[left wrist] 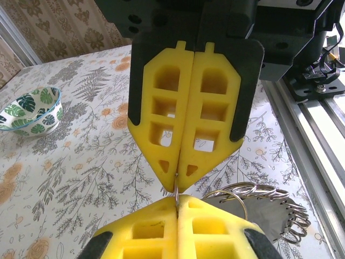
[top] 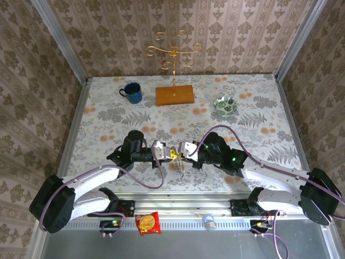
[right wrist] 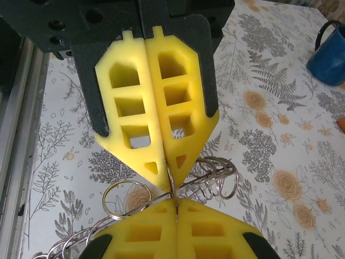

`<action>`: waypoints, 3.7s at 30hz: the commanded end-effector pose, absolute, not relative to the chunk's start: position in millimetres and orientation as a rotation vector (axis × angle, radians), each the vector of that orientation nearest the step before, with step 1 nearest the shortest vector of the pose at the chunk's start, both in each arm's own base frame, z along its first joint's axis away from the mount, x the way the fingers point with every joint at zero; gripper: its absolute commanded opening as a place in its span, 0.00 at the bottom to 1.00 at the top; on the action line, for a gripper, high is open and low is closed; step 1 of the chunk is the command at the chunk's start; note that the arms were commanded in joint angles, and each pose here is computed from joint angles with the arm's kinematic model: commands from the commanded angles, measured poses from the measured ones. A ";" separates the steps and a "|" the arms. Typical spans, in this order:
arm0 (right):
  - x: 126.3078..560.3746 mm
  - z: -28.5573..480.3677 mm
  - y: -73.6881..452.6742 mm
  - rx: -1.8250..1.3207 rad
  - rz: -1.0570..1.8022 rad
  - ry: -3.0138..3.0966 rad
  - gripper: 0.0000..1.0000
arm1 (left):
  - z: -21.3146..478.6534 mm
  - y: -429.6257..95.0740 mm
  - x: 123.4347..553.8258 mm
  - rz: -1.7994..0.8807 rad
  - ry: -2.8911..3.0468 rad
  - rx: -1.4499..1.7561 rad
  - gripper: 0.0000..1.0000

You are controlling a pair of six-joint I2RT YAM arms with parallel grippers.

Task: Put the keys on the keyring

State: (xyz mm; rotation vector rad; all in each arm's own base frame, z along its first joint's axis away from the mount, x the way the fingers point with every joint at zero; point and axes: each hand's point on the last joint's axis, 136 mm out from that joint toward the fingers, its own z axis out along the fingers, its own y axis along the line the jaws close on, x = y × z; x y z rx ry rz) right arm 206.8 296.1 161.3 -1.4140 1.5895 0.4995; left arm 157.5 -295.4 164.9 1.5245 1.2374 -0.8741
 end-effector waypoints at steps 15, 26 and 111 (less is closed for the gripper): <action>202.5 172.6 312.0 -1.411 0.587 1.552 0.00 | 171.8 -300.6 153.9 -0.882 1.185 1.540 0.07; 221.5 178.8 283.8 -1.225 0.454 1.643 0.26 | 172.5 -300.2 156.6 -0.861 1.195 1.532 0.00; 197.0 28.5 50.8 0.779 -0.177 2.874 0.14 | 180.5 -303.1 158.4 -0.806 1.243 1.495 0.00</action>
